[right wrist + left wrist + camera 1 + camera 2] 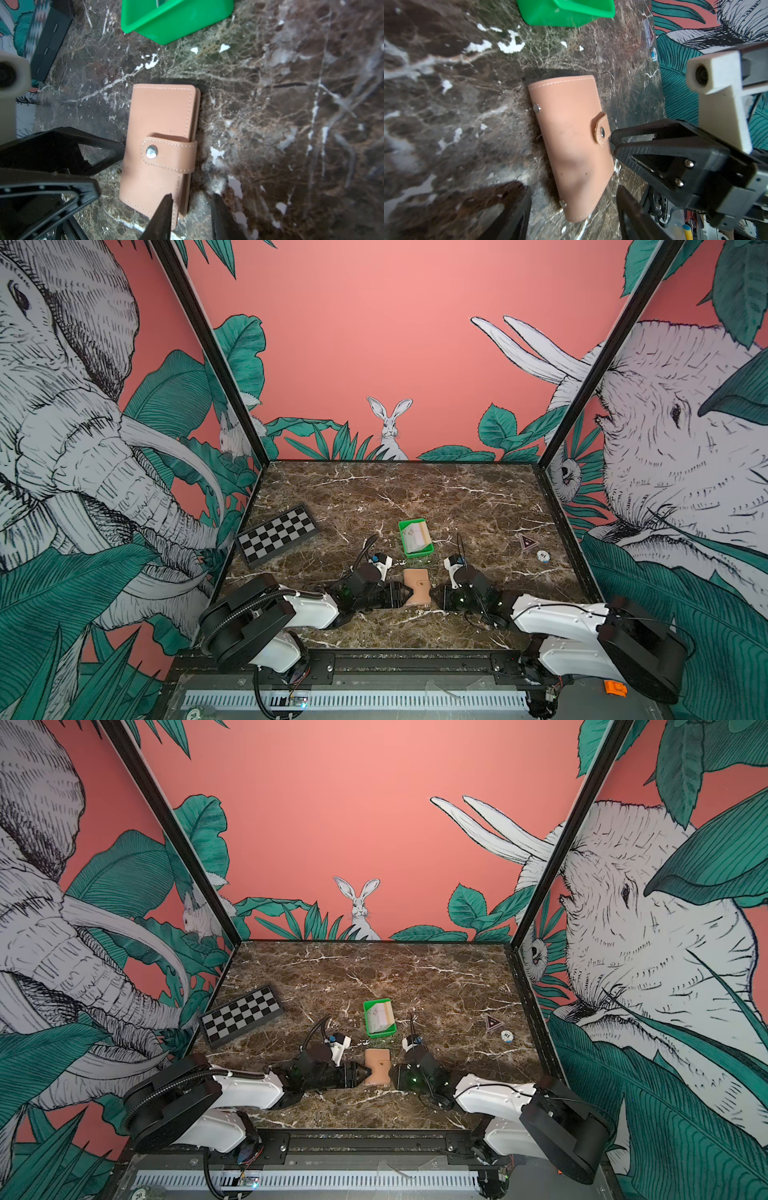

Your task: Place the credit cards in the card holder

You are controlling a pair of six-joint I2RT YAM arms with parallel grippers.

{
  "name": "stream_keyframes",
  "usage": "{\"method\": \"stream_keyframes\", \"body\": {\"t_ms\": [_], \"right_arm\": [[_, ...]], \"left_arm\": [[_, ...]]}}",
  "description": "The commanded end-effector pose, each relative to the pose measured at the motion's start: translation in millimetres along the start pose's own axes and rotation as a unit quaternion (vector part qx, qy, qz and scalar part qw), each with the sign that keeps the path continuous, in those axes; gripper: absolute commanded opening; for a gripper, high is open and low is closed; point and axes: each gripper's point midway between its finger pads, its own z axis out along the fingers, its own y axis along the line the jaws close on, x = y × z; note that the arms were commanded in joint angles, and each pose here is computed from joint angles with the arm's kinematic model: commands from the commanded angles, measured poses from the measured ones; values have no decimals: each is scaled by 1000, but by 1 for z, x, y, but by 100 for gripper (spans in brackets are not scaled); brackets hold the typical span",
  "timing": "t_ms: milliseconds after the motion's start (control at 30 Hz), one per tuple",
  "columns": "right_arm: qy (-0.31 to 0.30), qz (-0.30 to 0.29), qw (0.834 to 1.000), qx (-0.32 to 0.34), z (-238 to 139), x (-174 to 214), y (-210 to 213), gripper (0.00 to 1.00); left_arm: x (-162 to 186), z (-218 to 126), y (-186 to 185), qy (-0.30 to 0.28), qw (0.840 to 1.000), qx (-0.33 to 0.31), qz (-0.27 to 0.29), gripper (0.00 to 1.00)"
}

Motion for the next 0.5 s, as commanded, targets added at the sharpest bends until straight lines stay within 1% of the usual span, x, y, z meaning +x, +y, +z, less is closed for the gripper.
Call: {"method": "stream_keyframes", "body": {"t_ms": [0, 100, 333, 467], "right_arm": [[-5, -4, 1000, -18, 0, -1, 7, 30], [0, -2, 1000, -14, 2, 1, 5, 28], [11, 4, 1000, 16, 6, 7, -8, 24], [13, 4, 1000, 17, 8, 8, -9, 23]], "left_arm": [[3, 4, -3, 10, 1000, 4, -1, 66], [4, 5, -2, 11, 1000, 6, -3, 65], [4, 7, -7, 11, 1000, 16, -4, 65], [3, 8, -9, 12, 1000, 20, -2, 64]]}}
